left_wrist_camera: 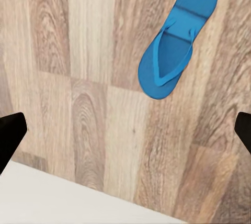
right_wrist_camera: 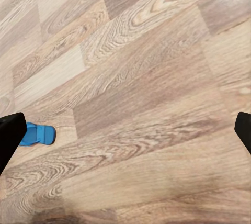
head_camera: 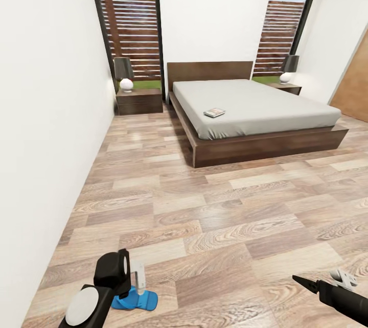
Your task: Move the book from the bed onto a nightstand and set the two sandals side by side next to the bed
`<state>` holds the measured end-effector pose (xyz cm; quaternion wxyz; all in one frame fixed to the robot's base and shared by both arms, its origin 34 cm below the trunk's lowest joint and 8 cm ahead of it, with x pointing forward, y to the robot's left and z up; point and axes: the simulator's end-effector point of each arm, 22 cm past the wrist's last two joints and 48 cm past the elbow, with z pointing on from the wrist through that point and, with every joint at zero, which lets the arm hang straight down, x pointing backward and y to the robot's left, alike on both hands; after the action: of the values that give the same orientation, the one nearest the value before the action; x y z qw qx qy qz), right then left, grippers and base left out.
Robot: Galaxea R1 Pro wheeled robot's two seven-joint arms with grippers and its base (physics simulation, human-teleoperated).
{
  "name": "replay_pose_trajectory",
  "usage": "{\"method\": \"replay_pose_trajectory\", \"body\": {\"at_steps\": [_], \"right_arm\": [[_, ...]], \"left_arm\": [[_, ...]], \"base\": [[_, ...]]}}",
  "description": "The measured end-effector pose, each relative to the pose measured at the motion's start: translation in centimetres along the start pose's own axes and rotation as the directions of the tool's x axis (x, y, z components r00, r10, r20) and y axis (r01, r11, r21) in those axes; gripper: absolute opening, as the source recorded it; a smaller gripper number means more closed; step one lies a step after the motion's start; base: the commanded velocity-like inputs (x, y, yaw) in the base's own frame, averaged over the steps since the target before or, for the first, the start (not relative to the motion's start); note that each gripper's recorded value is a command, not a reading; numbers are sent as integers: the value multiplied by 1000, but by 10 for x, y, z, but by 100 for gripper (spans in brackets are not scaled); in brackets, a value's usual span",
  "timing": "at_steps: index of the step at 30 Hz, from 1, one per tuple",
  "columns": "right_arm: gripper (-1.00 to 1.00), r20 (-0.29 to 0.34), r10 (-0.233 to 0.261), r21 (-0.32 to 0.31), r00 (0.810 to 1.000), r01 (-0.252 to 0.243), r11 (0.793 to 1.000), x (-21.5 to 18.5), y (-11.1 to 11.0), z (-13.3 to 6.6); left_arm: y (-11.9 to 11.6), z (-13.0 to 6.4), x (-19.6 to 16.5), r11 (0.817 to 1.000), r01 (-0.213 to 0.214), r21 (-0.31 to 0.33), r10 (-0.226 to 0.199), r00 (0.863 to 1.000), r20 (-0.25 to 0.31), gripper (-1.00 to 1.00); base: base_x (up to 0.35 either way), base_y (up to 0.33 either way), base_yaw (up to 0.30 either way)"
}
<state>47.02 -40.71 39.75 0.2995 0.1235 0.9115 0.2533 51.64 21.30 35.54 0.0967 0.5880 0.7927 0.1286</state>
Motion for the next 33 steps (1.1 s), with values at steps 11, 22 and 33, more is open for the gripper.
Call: {"method": "replay_pose_trajectory", "body": {"at_steps": [11, 22, 33], "right_arm": [[100, -5, 1, 1, 1000, -1, 1000, 2, -1, 1], [100, -42, 19, 18, 999, -18, 1000, 15, -11, 11], [100, -80, 37, 36, 996, -34, 999, 28, -21, 20]], "left_arm": [[-6, 5, 0, 1000, -11, 16, 12, 1000, -6, 100], [-19, 22, 2, 998, -13, 59, 14, 1000, -20, 100], [-33, 38, 4, 995, -12, 101, 15, 999, -30, 100]], "base": [[0, 0, 0], [0, 0, 0], [0, 0, 0]]}}
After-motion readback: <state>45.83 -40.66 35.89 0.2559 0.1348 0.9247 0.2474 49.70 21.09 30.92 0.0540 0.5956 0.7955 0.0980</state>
